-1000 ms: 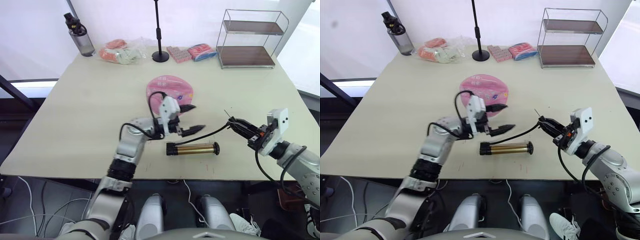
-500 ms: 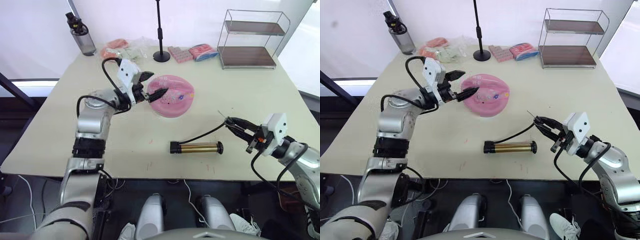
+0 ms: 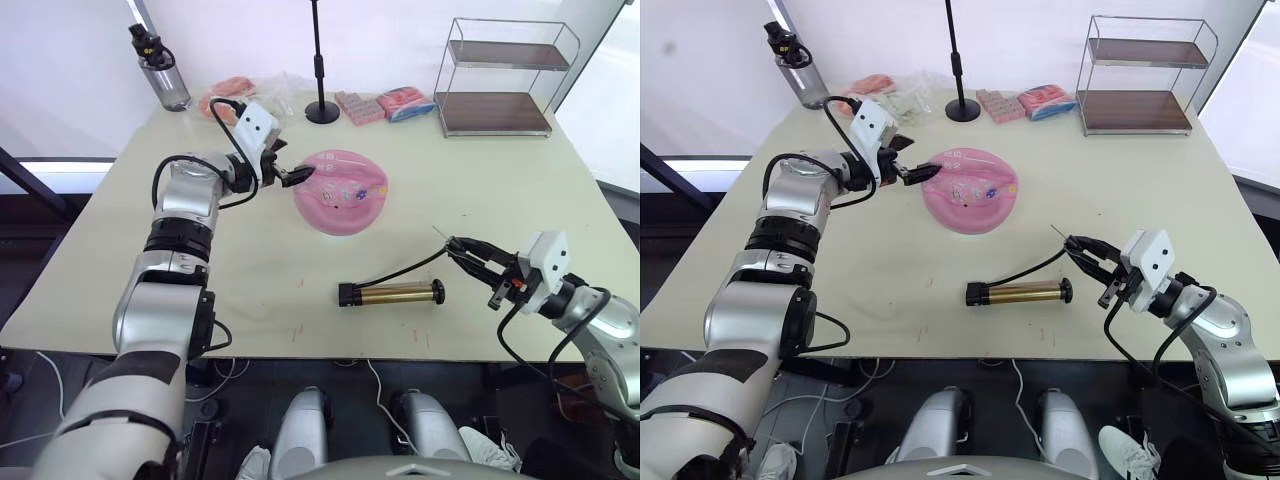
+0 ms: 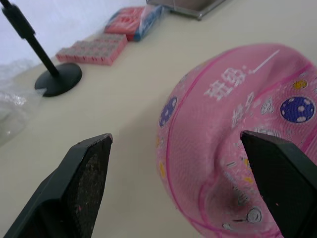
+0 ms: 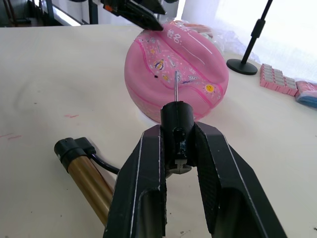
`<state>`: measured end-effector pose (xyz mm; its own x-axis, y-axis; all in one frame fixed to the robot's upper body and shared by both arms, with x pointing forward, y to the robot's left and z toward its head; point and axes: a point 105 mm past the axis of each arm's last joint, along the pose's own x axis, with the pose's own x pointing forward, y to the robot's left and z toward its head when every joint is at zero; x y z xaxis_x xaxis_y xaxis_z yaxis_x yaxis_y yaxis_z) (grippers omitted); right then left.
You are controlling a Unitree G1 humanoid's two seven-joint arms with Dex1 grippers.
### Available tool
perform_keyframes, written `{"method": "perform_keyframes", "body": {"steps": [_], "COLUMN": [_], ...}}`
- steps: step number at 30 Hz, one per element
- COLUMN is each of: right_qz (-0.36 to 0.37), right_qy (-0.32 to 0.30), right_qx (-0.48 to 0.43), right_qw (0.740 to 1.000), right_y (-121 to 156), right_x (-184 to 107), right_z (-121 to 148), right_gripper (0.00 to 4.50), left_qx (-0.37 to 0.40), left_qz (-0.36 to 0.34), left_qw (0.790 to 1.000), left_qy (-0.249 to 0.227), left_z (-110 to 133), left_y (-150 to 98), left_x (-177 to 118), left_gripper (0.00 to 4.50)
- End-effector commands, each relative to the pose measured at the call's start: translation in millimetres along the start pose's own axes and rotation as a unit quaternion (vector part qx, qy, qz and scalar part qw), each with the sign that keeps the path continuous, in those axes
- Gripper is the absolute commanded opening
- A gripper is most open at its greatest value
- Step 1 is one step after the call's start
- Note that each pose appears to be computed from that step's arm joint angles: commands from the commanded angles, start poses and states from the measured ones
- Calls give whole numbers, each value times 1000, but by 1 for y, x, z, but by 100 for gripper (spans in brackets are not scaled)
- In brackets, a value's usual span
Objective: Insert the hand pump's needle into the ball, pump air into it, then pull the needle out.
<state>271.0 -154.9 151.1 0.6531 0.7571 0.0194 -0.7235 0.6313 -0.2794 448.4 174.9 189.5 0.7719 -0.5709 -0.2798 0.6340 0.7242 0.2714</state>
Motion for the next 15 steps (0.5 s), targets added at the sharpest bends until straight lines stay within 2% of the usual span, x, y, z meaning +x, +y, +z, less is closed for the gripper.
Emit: {"method": "perform_keyframes", "body": {"steps": [1, 8, 11, 15], "right_qz": [-7, -6, -6, -4], "right_qy": [-24, -26, -27, -27], "right_qx": [-28, -32, -34, -34], "right_qw": [999, 999, 999, 999], "right_y": [-3, -4, -4, -2], "right_x": [-2, -2, -1, 0], "right_z": [15, 17, 18, 18], "right_gripper": [31, 31, 31, 31], "left_qx": [6, -11, -26, -33], "left_qz": [5, 6, 9, 8], "left_qw": [1000, 1000, 1000, 999], "left_qy": [-4, 0, -3, -2], "left_z": [10, 2, 0, -4], "left_y": [2, -4, -5, -7], "left_x": [5, 15, 17, 18], "left_gripper": [439, 439, 364, 180]}}
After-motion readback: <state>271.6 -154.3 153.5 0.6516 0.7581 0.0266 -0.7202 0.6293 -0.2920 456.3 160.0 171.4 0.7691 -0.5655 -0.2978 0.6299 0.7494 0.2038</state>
